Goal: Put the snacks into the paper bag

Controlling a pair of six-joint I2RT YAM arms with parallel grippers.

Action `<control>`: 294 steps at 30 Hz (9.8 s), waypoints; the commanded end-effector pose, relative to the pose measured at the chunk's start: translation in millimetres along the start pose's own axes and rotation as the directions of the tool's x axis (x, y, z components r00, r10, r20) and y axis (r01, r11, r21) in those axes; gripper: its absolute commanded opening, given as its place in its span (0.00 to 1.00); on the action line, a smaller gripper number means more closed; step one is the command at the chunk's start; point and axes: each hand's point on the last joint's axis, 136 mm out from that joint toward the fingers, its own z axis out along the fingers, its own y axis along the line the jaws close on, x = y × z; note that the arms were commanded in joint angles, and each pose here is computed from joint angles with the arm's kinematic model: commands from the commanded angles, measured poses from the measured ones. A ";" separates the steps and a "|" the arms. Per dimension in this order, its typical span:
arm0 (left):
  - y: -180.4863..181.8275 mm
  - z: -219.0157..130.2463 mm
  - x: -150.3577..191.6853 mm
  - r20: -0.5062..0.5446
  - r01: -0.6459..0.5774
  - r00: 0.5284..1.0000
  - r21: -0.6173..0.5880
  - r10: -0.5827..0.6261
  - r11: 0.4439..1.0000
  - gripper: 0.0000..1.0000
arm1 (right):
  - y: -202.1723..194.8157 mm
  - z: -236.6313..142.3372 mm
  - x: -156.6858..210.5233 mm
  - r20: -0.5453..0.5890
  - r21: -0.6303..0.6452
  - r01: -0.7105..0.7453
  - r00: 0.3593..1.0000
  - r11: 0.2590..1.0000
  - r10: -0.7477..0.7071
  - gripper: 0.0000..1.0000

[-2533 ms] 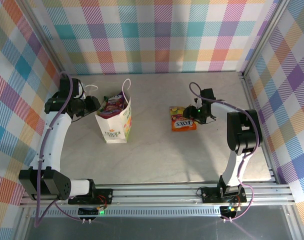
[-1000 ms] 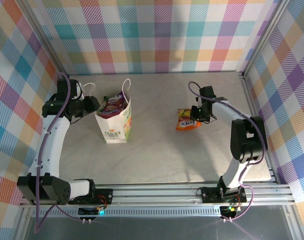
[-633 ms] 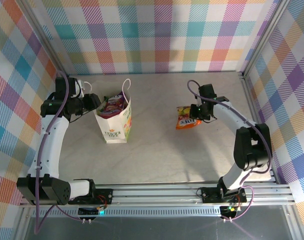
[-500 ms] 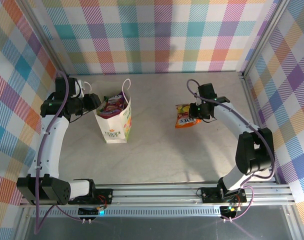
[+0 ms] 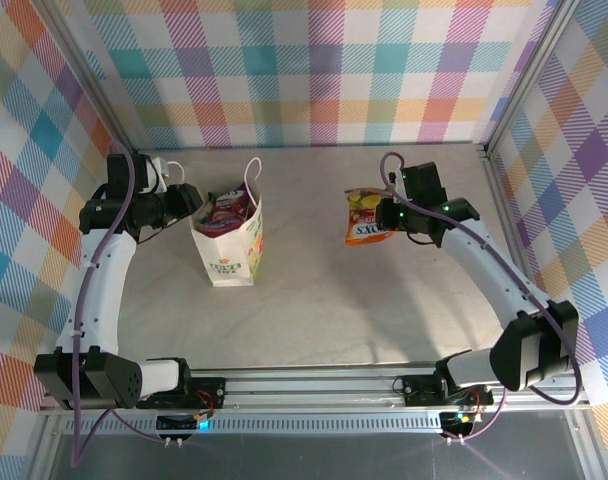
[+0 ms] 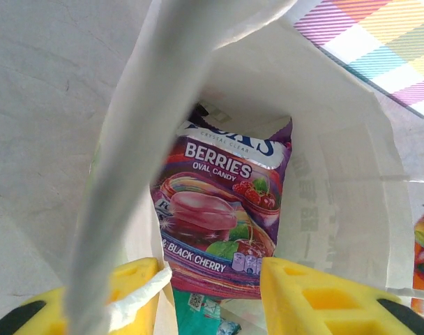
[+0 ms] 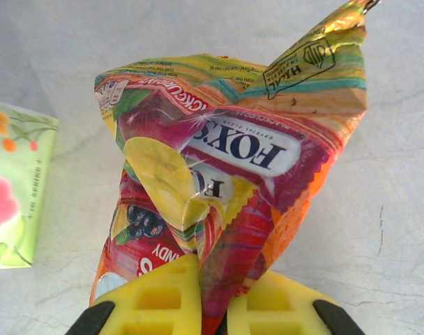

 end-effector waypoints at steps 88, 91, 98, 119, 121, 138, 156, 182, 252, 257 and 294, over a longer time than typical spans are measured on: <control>18.8 -34.3 -6.0 0.113 0.036 0.993 -0.005 -0.036 0.999 0.43 | 343.5 -114.6 -67.7 0.402 -0.582 0.454 0.882 0.675 -0.247 0.05; 18.4 -34.6 -7.0 0.119 0.039 0.992 0.001 -0.039 0.999 0.43 | 355.3 -113.3 -66.9 0.387 -0.627 0.437 0.893 0.644 -0.229 0.05; 19.3 -36.5 -5.5 0.123 0.048 0.991 0.003 -0.048 0.999 0.43 | 370.7 -105.5 -69.5 0.363 -0.658 0.410 0.908 0.631 -0.211 0.04; 21.3 -40.1 -3.6 0.126 0.060 0.990 0.005 -0.061 0.998 0.43 | 405.3 -72.7 -74.6 0.262 -0.754 0.274 0.959 0.596 -0.109 0.04; 21.4 -40.8 -3.5 0.127 0.061 0.990 0.007 -0.062 0.998 0.43 | 406.4 -68.3 -74.6 0.250 -0.755 0.260 0.963 0.602 -0.103 0.04; 29.7 -42.2 -5.9 0.139 0.090 0.986 -0.002 -0.088 0.996 0.43 | 402.4 -20.9 -68.2 0.165 -0.722 0.159 0.985 0.674 -0.056 0.04; 25.2 -30.1 -22.7 0.154 0.136 0.978 0.057 -0.143 0.989 0.43 | 365.6 11.4 -69.2 0.131 -0.569 0.091 0.991 0.817 -0.019 0.04; 40.7 -25.3 -27.0 0.179 0.166 0.970 0.017 -0.167 0.986 0.04 | 346.7 52.7 -55.1 0.092 -0.435 0.064 0.995 0.898 -0.026 0.04; 26.6 -28.6 -24.2 0.152 0.151 0.975 0.087 -0.163 0.985 0.17 | 333.6 -9.8 -47.2 0.007 -0.427 0.004 1.000 0.904 -0.002 0.47; 24.9 -32.6 -25.4 0.153 0.139 0.977 0.082 -0.150 0.987 0.20 | 321.1 -27.3 -47.4 0.027 -0.415 0.015 1.000 0.910 -0.004 0.48; 39.9 -33.4 -61.7 0.177 0.018 0.984 -0.089 -0.002 0.996 0.31 | 304.4 19.4 -62.1 0.071 -0.340 0.103 0.994 0.935 -0.084 0.57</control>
